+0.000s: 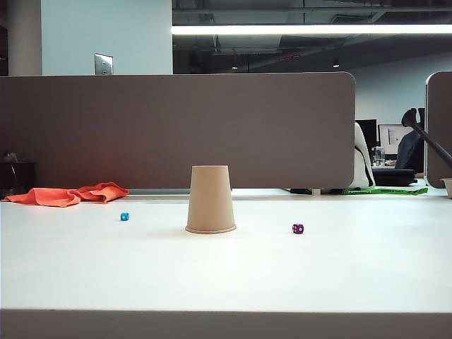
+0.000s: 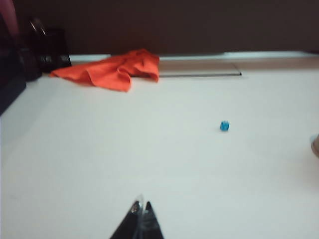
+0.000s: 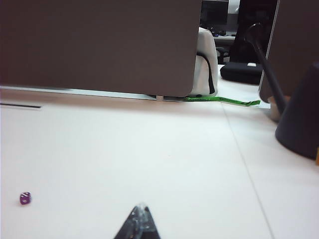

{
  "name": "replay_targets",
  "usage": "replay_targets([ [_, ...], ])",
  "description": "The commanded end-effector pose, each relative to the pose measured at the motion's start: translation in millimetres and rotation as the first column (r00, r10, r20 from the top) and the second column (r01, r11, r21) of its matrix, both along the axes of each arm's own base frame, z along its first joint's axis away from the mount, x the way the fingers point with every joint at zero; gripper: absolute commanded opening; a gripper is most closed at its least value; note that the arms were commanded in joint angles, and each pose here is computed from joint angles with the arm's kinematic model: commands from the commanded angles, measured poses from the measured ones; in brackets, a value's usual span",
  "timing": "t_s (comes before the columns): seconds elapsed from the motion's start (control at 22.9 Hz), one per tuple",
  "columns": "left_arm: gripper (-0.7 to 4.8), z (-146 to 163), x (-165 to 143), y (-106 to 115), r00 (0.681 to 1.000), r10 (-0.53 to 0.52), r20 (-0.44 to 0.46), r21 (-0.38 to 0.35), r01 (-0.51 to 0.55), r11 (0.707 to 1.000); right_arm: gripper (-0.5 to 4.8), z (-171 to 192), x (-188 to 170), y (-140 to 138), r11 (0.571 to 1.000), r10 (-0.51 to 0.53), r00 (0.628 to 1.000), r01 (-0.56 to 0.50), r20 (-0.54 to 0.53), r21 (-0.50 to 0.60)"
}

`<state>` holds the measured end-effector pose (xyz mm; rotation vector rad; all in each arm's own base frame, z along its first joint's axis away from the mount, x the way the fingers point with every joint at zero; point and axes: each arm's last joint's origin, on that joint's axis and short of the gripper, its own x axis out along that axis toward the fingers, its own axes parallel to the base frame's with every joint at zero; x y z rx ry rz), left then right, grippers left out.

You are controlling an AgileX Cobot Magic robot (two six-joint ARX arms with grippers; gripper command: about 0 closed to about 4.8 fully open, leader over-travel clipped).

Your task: Throw the dice onto the paper cup, compare its value with the values of the other dice on the table, place the die with the higher value on the paper cup, and take no action if both dice have the same value.

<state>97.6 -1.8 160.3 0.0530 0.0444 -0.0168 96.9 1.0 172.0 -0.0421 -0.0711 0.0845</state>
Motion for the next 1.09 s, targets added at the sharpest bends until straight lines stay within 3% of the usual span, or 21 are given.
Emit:
replay_targets([
  [0.04, -0.06, 6.0, -0.1, 0.7, 0.998, 0.023, 0.055, 0.003, -0.023, 1.000, -0.01, -0.3, 0.1, -0.1, 0.999, -0.005, 1.000, 0.005, 0.005, -0.045],
  [0.31, -0.06, 5.4, -0.1, 0.5, 0.999, 0.017, 0.048, -0.002, -0.017, 1.000, -0.01, -5.8, 0.3, 0.0, 0.999, -0.004, 0.999, 0.002, -0.053, -0.039],
  [0.92, -0.05, 4.1, -0.1, 0.4, 0.999, 0.015, 0.034, -0.009, -0.015, 1.000, -0.01, -6.3, 0.3, -0.1, 0.999, -0.008, 0.998, 0.006, -0.059, -0.039],
  [1.09, -0.06, 4.0, -0.1, 0.4, 0.999, 0.015, 0.034, -0.009, -0.015, 1.000, -0.01, -8.8, 0.3, -1.7, 0.997, -0.057, 0.994, 0.061, -0.092, 0.047],
])
